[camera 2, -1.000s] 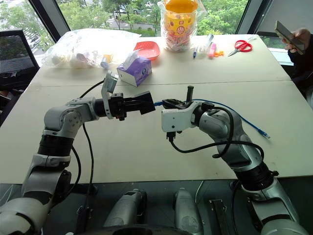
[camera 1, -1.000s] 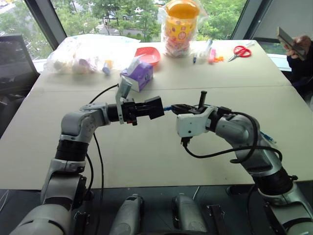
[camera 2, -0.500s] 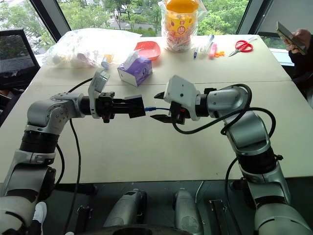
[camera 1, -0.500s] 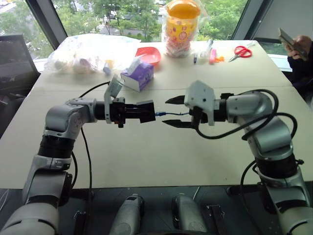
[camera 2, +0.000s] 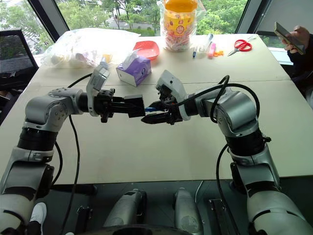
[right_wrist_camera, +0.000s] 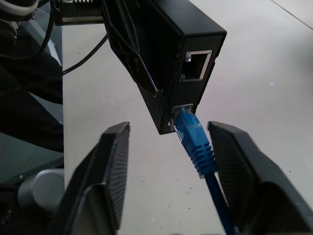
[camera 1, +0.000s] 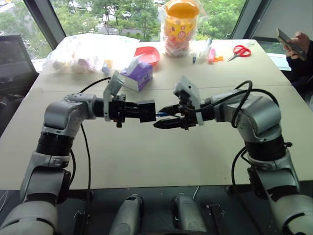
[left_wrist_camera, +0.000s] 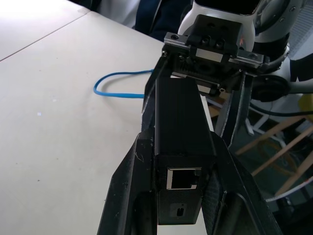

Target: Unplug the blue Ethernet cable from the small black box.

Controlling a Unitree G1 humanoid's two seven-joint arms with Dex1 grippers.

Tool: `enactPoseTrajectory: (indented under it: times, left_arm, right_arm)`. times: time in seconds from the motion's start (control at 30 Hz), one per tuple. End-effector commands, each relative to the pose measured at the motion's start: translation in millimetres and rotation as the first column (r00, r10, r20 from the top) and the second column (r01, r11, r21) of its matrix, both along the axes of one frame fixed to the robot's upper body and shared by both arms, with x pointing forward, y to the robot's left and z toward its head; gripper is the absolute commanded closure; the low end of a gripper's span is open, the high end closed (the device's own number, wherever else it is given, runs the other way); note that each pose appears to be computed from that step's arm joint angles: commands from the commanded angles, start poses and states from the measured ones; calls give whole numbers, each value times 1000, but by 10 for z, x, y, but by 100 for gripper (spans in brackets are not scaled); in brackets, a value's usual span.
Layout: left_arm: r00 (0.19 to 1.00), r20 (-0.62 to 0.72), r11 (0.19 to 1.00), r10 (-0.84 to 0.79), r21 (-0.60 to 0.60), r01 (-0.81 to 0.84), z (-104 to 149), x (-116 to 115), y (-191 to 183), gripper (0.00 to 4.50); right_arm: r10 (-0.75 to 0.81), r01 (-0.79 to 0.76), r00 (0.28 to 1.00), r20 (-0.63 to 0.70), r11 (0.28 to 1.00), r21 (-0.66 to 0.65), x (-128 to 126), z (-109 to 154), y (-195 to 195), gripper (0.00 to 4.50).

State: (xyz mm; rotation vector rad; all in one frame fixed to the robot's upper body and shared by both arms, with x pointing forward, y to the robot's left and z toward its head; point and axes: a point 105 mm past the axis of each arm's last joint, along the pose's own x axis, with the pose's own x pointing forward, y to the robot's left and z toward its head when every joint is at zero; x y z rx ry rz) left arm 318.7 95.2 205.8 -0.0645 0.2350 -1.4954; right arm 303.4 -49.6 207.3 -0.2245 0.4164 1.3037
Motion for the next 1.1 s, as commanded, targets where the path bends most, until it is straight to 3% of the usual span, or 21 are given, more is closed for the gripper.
enactPoseTrajectory:
  times: [0.03,0.3,1.1]
  left_arm:
    - [997,71,1000,-19,-4,19,124,-35,-26,397]
    - [996,81,999,-42,11,41,84,-88,-40,397]
    - [992,80,995,-93,29,91,47,-199,-52,397]
  right_arm:
    - [31,-31,999,-10,999,23,-57,115,38,265]
    - [48,-45,996,-73,998,31,-118,136,11,265]
    - [72,-71,993,-88,997,20,-153,152,-5,265]
